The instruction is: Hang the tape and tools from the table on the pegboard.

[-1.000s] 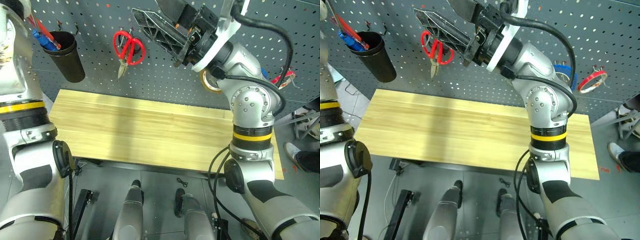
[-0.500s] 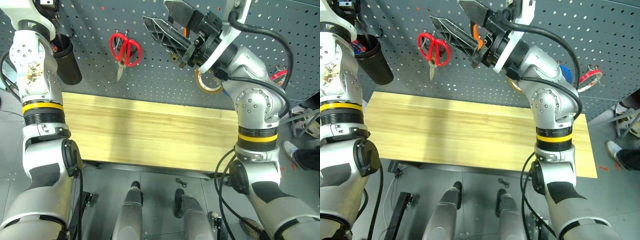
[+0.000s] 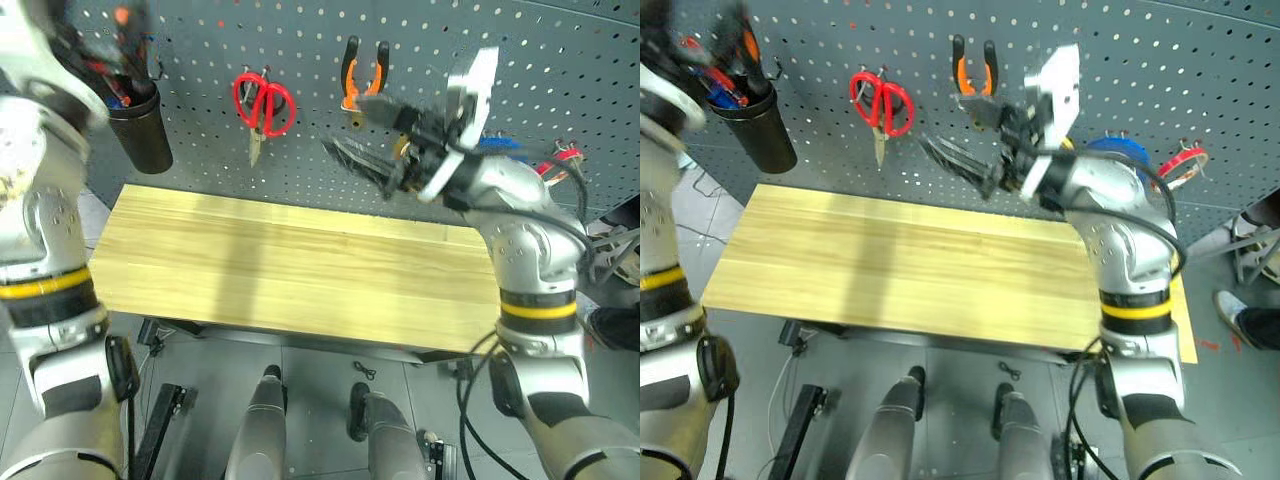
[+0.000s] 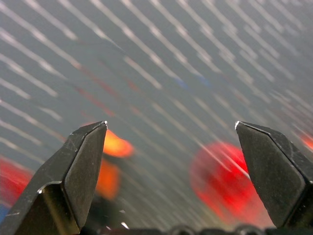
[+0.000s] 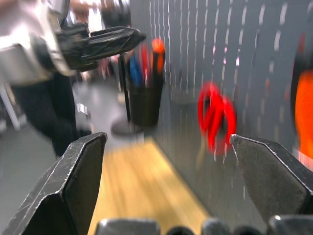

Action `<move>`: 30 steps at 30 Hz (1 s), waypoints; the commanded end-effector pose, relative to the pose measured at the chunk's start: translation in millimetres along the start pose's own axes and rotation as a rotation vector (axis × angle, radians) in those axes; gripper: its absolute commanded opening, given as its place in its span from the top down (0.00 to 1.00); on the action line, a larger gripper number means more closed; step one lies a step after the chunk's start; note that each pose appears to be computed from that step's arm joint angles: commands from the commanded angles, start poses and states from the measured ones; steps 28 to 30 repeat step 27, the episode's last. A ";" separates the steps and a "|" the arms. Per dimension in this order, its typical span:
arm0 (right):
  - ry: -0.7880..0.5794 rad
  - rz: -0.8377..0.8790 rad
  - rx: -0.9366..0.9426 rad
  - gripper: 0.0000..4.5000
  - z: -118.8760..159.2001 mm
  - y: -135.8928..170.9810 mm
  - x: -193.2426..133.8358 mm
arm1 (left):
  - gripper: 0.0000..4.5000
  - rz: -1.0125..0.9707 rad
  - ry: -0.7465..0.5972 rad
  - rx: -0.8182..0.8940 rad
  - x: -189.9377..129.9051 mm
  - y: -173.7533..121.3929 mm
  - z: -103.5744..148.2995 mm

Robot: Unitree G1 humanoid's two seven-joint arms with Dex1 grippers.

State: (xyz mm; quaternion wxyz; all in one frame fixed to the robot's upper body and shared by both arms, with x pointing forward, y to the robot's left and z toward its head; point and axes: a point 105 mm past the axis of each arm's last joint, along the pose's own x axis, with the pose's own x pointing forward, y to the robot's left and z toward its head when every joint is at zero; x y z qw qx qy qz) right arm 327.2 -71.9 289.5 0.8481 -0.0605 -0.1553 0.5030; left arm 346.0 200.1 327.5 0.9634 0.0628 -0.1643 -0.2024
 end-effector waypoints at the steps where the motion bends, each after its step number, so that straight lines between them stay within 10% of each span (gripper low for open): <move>1: 0.084 -0.030 -0.042 0.00 -17.1 13.2 -13.8 | 0.01 -0.233 0.188 -0.031 -24.9 -53.7 -40.4; 6: 0.243 -0.193 0.029 0.00 -68.5 17.0 -41.2 | 0.01 -0.382 0.529 0.009 -75.5 -85.6 -132.0; 12: 0.583 -0.352 0.075 0.00 -149.1 10.3 -103.9 | 0.01 -0.485 0.641 0.041 -93.6 -96.4 -194.4; 30: 0.757 -0.665 0.170 0.00 -227.8 0.8 -181.8 | 0.01 -0.410 0.704 0.017 -85.9 -97.7 -277.3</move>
